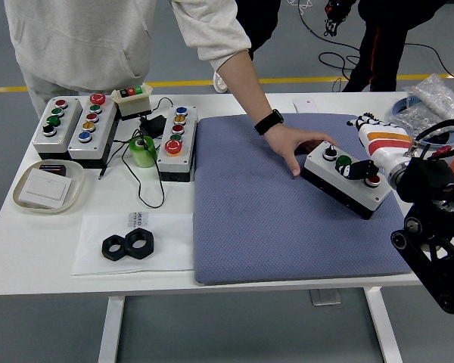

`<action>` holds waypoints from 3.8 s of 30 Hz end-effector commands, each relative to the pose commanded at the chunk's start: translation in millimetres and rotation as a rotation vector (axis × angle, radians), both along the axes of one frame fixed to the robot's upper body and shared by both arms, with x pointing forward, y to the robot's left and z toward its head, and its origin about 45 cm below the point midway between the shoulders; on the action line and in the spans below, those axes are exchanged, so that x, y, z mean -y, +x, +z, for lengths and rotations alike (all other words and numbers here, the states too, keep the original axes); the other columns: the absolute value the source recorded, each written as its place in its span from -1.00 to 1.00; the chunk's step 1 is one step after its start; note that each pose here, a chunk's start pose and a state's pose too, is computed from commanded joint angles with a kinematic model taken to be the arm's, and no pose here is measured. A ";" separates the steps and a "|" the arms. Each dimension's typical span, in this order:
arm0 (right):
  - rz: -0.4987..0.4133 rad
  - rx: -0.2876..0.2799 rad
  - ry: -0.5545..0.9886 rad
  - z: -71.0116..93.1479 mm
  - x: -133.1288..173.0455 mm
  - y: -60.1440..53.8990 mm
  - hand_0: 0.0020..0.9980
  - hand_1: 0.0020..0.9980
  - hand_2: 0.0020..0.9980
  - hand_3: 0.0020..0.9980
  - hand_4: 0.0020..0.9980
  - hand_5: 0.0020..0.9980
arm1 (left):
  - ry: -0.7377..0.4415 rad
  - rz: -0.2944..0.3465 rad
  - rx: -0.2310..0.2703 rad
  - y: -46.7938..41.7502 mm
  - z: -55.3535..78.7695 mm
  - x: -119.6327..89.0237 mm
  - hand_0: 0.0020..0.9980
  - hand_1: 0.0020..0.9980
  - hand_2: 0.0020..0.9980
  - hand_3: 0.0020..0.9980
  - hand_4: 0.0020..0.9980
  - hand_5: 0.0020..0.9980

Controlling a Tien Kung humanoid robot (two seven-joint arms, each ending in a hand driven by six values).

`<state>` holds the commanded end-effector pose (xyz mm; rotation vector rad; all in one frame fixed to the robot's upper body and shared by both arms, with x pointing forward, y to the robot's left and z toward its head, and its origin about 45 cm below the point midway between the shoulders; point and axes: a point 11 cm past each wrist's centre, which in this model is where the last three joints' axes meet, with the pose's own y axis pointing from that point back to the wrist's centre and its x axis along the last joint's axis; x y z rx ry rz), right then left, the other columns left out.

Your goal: Pick up the button,place it on the desk,press the button,press the button

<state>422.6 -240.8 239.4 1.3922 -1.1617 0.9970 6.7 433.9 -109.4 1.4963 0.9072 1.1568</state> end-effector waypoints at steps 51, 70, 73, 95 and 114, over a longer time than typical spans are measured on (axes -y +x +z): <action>-0.010 -0.094 -0.046 -30.7 3.9 12.5 0.87 0.81 0.87 0.79 0.73 -0.35 | -0.005 -0.008 0.014 7.9 -0.3 2.1 0.48 0.83 0.97 0.90 0.22 1.00; -0.033 -0.134 -0.039 -45.8 2.9 17.1 0.84 0.76 0.83 0.78 0.73 -0.37 | -0.011 -0.011 0.018 9.2 -1.4 5.6 0.49 0.83 0.97 0.90 0.21 1.00; -0.028 -0.143 -0.048 -48.6 2.3 17.0 0.82 0.71 0.78 0.79 0.72 -0.39 | -0.011 -0.012 0.018 9.4 -1.4 5.7 0.48 0.83 0.97 0.90 0.21 1.00; -0.032 -0.178 -0.069 -61.3 5.5 11.7 -0.05 0.17 0.27 0.65 0.53 -0.77 | -0.009 -0.012 0.000 1.2 -1.8 5.4 0.49 0.83 0.97 0.90 0.21 1.00; -0.064 -0.084 -0.045 -42.6 7.5 14.5 -0.52 -0.49 -0.38 -0.08 0.15 -1.00 | -0.009 -0.012 0.001 2.3 -1.7 5.2 0.48 0.83 0.97 0.90 0.22 1.00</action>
